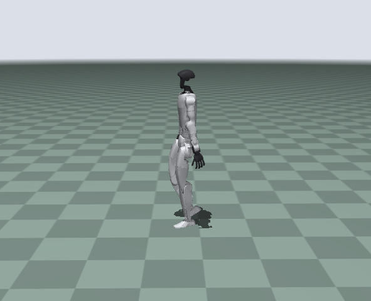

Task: Upper body actions

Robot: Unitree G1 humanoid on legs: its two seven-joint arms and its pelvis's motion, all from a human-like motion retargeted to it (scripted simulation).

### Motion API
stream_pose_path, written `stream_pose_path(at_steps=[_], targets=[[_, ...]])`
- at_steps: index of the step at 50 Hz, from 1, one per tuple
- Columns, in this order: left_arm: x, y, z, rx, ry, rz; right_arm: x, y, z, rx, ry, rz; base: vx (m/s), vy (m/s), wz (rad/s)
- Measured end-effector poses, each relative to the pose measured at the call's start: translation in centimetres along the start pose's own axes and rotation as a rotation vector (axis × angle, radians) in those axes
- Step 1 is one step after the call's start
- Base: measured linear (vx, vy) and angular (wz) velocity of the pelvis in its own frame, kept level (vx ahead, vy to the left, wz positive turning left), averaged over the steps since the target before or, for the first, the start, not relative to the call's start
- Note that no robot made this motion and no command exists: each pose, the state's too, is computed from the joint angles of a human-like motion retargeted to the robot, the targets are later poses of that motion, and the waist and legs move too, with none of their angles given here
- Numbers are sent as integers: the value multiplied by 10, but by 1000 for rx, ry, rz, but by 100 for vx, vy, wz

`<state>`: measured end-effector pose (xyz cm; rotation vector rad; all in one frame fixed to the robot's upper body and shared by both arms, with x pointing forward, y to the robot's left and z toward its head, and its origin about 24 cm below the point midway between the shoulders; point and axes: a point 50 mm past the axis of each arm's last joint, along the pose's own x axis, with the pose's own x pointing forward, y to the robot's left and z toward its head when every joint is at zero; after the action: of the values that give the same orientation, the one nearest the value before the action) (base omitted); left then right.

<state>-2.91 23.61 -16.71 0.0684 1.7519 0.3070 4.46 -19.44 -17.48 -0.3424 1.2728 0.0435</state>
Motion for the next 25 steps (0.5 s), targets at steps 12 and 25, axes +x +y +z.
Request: stream_pose_path(at_steps=[12, 25], targets=[[-185, -50, 299, -104, -1110, -147, -93, -18, -194, -193, 745, 17, -3, 21, 48], [-263, -29, 340, -27, -1409, 57, -100, -3, -201, 120, 806, -4, 0, 0, 6]])
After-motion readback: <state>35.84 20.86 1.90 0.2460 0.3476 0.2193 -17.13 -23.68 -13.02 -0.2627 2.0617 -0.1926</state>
